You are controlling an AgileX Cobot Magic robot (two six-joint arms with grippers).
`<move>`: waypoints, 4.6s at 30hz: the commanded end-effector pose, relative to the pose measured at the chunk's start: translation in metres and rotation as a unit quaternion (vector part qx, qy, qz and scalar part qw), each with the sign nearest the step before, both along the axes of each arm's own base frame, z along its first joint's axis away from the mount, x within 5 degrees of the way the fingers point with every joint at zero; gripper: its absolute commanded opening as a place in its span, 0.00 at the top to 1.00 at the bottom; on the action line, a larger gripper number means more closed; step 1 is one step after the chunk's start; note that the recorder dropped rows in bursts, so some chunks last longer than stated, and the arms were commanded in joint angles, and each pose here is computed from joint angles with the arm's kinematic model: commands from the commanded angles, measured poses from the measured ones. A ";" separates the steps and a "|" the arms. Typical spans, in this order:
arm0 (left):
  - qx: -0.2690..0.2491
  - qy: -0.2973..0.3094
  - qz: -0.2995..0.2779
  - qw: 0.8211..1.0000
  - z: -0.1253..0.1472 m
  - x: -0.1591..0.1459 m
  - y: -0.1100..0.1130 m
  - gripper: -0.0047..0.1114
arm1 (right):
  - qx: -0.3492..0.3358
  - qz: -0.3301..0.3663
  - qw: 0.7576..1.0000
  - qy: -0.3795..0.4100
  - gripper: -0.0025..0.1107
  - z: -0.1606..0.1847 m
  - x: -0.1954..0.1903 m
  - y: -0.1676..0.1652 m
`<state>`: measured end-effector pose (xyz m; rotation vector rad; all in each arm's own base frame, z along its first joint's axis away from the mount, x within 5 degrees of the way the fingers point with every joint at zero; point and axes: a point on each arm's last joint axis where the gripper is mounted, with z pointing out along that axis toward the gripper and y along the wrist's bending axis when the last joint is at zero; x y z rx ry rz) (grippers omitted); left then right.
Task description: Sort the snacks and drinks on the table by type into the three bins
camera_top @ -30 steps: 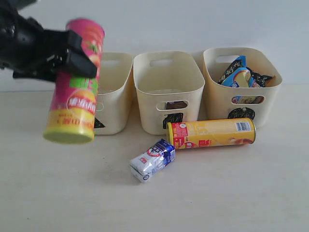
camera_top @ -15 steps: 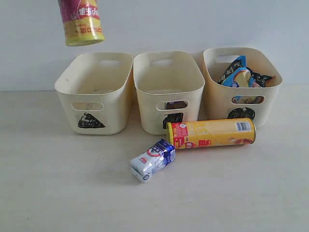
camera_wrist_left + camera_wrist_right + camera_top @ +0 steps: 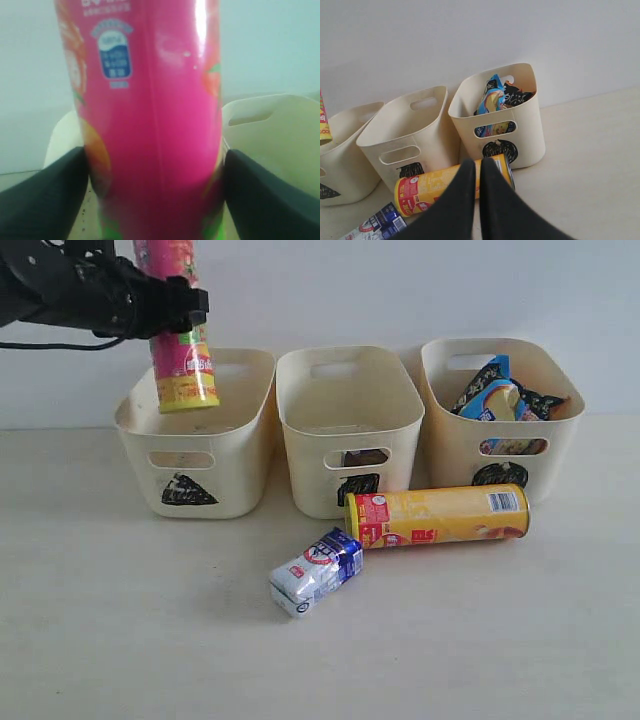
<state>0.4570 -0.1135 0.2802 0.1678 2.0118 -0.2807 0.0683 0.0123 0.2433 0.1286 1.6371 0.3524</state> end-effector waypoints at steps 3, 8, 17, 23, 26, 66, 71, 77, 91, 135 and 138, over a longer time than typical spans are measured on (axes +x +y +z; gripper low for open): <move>0.014 0.023 -0.011 1.000 -0.023 0.017 -0.005 0.40 | -0.003 0.001 1.000 0.002 0.98 -0.001 0.000 0.000; 0.015 0.036 -0.017 0.999 -0.027 0.016 -0.006 0.19 | -0.003 0.001 1.000 0.002 0.98 -0.001 0.000 0.000; 0.007 0.002 -0.021 1.000 0.016 0.001 -0.003 0.30 | -0.003 0.001 1.000 0.002 0.98 -0.001 0.000 0.000; 0.004 0.012 -0.051 0.999 0.057 -0.027 -0.002 0.89 | -0.003 0.001 1.000 0.002 0.98 -0.001 0.000 0.000; 0.005 0.024 -0.069 0.997 0.075 -0.044 -0.001 0.92 | -0.003 0.001 1.000 0.002 0.98 -0.001 0.000 0.000; -0.002 0.165 -0.426 0.890 0.086 -0.268 -0.033 0.92 | -0.004 0.001 1.000 0.001 0.98 -0.001 0.000 0.000; 0.030 0.196 -0.446 0.873 0.062 -0.260 -0.060 0.91 | -0.004 0.001 1.000 0.001 0.98 -0.001 0.000 0.000; 0.075 0.232 -0.442 0.863 0.027 -0.244 -0.100 0.61 | -0.004 0.001 1.000 0.001 0.98 -0.001 0.000 0.000; 0.250 0.247 -0.333 0.875 -0.045 -0.157 -0.147 0.24 | -0.004 0.002 1.000 0.002 0.98 -0.001 0.000 0.000; 0.177 0.078 -0.277 0.941 0.018 -0.142 -0.149 0.92 | -0.002 0.001 1.000 0.003 0.98 -0.001 0.000 0.000; 0.138 0.004 -0.264 0.955 0.045 -0.143 -0.148 0.92 | -0.002 0.001 1.000 0.003 0.98 -0.001 0.000 0.000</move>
